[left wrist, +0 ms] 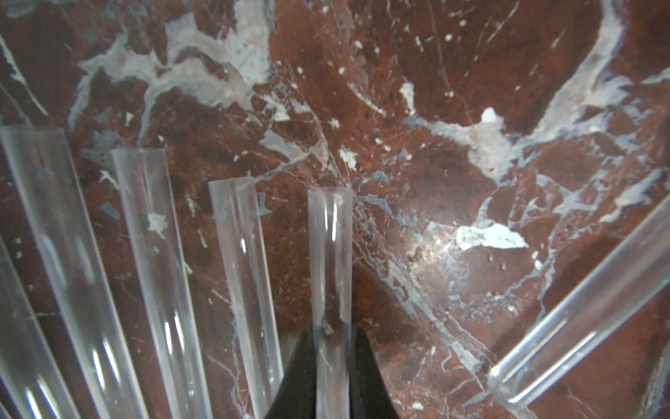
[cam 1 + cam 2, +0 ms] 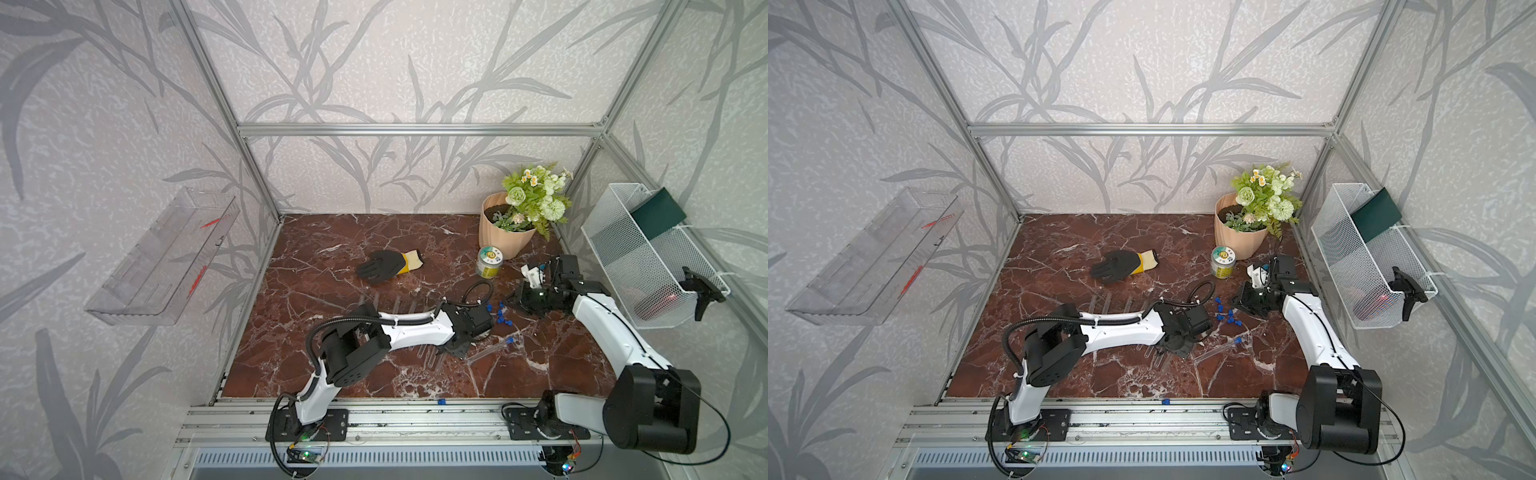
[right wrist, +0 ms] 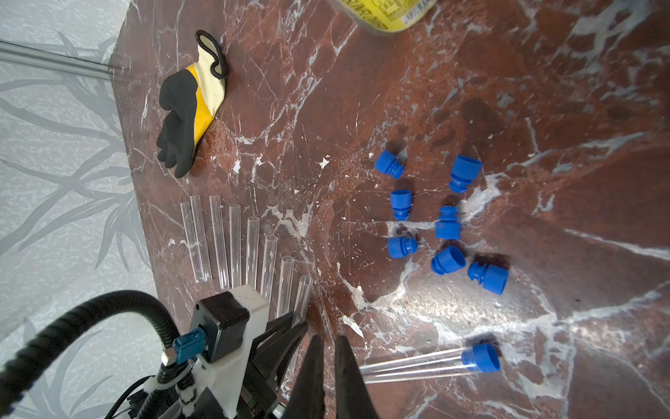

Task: Remove stoppers from test tubes
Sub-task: Place the test tube at the center of the board.

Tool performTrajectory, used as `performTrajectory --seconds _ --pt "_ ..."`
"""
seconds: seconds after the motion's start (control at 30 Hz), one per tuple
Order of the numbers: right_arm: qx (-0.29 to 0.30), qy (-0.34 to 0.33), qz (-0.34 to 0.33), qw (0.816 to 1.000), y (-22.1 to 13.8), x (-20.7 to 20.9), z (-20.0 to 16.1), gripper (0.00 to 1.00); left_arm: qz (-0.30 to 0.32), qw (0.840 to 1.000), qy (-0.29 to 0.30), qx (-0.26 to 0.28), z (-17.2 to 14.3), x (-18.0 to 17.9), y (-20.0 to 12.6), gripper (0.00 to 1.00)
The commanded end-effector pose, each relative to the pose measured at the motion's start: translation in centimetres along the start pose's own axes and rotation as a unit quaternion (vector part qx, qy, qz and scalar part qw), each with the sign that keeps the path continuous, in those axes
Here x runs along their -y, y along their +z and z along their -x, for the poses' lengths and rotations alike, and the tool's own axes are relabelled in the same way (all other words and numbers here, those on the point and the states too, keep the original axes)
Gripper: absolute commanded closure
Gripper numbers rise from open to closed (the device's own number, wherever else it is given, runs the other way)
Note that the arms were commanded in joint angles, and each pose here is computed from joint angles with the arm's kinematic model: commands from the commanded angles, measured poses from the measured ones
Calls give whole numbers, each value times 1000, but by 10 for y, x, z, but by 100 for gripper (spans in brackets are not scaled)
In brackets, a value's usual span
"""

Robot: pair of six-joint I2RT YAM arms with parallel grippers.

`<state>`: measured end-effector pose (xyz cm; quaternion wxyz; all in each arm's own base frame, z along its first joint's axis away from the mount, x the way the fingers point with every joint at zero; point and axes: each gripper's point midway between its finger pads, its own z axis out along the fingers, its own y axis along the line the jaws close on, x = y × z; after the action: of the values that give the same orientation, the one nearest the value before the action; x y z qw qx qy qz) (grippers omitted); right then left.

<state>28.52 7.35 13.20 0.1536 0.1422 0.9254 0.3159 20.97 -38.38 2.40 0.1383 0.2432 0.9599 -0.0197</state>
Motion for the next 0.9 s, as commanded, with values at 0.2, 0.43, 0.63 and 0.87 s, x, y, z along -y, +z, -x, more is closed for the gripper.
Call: performTrajectory --seconds 0.2,0.43,0.63,0.87 --pt "4 4 -8 1000 -5 3 -3 86 10 1000 0 4 3 -1 -4 71" --pt "9 5 -9 1000 -7 3 0 85 11 1000 13 11 9 -1 -17 66" --pt "14 12 -5 1000 -6 4 2 82 -2 998 42 37 19 2 -43 62" --pt "16 37 0 999 -2 11 -1 74 -77 989 112 55 26 44 -64 60"
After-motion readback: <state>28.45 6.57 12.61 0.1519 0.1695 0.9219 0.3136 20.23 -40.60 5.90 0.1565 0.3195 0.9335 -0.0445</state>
